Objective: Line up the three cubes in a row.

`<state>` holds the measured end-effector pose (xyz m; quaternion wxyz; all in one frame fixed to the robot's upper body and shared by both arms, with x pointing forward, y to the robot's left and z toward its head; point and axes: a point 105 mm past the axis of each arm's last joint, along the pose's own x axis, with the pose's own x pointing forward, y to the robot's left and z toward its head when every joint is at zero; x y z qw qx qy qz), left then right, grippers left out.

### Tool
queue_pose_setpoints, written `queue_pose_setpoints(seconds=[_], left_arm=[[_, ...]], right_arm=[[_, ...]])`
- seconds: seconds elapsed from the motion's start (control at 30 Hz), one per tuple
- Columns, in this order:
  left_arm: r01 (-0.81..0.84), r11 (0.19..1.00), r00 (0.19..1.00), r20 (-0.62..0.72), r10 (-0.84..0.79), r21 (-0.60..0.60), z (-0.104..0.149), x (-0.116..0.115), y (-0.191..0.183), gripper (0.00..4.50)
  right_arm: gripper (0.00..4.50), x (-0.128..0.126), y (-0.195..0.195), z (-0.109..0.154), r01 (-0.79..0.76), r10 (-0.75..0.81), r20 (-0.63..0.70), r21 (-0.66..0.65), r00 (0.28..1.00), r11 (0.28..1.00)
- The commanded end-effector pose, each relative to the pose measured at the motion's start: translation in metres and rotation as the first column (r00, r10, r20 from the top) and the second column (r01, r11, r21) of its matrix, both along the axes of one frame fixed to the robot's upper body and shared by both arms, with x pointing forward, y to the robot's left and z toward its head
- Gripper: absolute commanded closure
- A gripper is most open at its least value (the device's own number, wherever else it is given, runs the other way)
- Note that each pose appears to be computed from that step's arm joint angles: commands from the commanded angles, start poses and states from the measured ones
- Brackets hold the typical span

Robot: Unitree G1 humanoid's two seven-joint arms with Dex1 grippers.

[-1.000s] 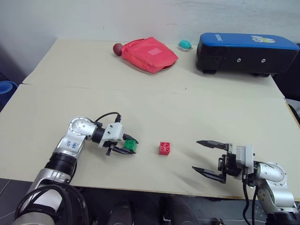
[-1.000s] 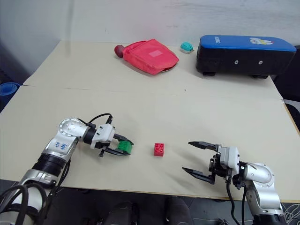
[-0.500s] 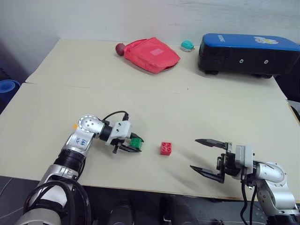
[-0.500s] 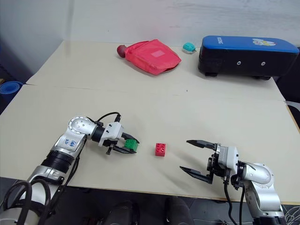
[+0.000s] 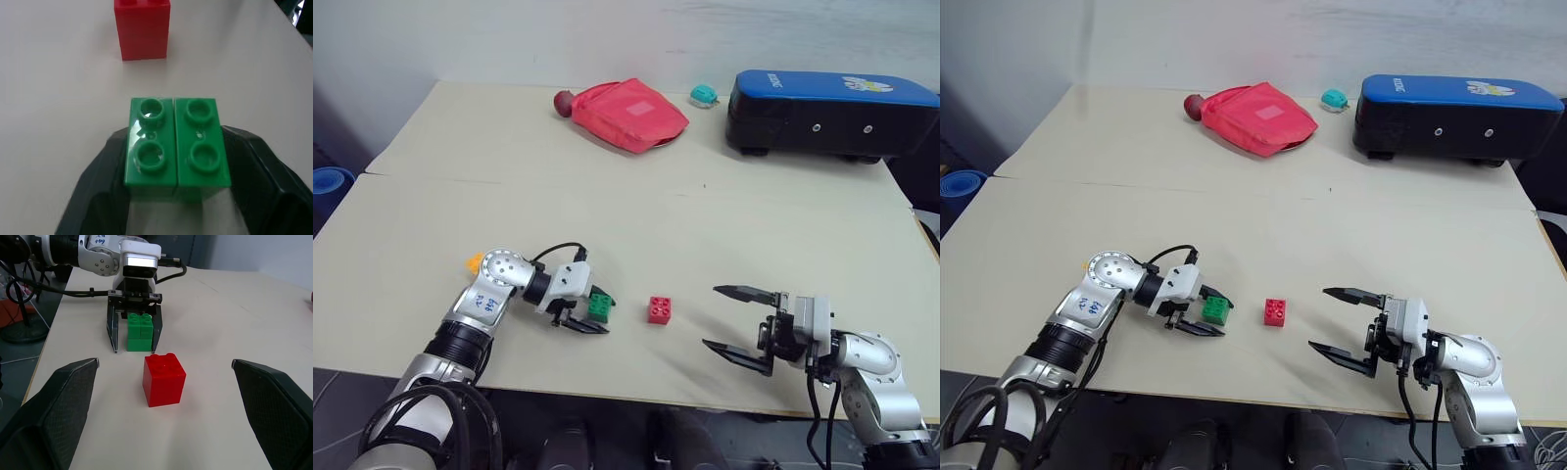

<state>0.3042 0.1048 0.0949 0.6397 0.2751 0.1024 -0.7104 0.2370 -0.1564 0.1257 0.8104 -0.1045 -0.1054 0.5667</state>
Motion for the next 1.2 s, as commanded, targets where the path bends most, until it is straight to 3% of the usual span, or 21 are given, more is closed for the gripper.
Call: queue_pose_setpoints(seconds=[0.03,0.07,0.3,0.4,0.5,0.6,0.67,0.73,0.83,0.93,1.03,1.2], left_arm=[[-0.011,0.999,0.998,0.063,0.014,-0.041,0.014,0.002,-0.002,0.51],[-0.004,0.999,0.998,0.07,0.007,-0.041,0.018,0.001,-0.001,0.26],[-0.03,0.996,0.961,0.272,0.053,-0.089,0.067,-0.007,0.012,0.26],[-0.096,0.963,0.92,0.348,0.182,-0.251,0.104,-0.011,0.025,0.26],[-0.285,0.867,0.868,0.274,0.414,-0.407,0.126,-0.021,0.066,0.26],[-0.521,0.725,0.743,0.178,0.645,-0.45,0.115,-0.039,0.124,0.12],[-0.673,0.572,0.59,0.125,0.797,-0.47,0.102,-0.057,0.17,0.12],[-0.744,0.458,0.473,0.101,0.875,-0.487,0.096,-0.072,0.197,0.12],[-0.837,0.156,0.205,-0.037,0.978,-0.525,0.077,-0.116,0.249,0.12],[-0.887,0.044,0.101,-0.101,0.99,-0.459,0.048,-0.145,0.27,0.12],[-0.921,0.029,0.092,-0.143,0.985,-0.389,0.027,-0.158,0.276,0.12],[-0.898,0.21,0.279,-0.131,0.951,-0.386,0.045,-0.115,0.261,0.12]], right_arm=[[0.0,-0.003,0.005,0.009,-0.018,0.018,0.034,0.007,0.999,1.0],[0.0,-0.003,0.005,0.009,-0.02,0.019,0.032,0.007,0.999,1.0],[0.0,0.0,0.009,0.006,-0.056,0.056,0.006,0.014,0.998,0.998],[0.0,0.004,0.013,0.009,-0.075,0.074,0.014,0.028,0.997,0.997],[0.0,0.005,0.02,0.014,-0.106,0.105,0.021,0.053,0.994,0.993],[0.0,0.004,0.024,0.017,-0.134,0.132,0.037,0.068,0.991,0.989],[0.0,0.005,0.027,0.02,-0.138,0.133,0.057,0.082,0.989,0.987],[0.0,0.006,0.027,0.021,-0.136,0.13,0.068,0.089,0.989,0.987],[0.0,0.006,0.028,0.02,-0.138,0.132,0.075,0.088,0.988,0.986],[0.0,0.004,0.031,0.016,-0.155,0.151,0.057,0.074,0.987,0.985],[0.0,0.004,0.033,0.015,-0.16,0.155,0.067,0.072,0.986,0.984],[0.0,0.004,0.031,0.014,-0.159,0.154,0.081,0.052,0.985,0.986]])
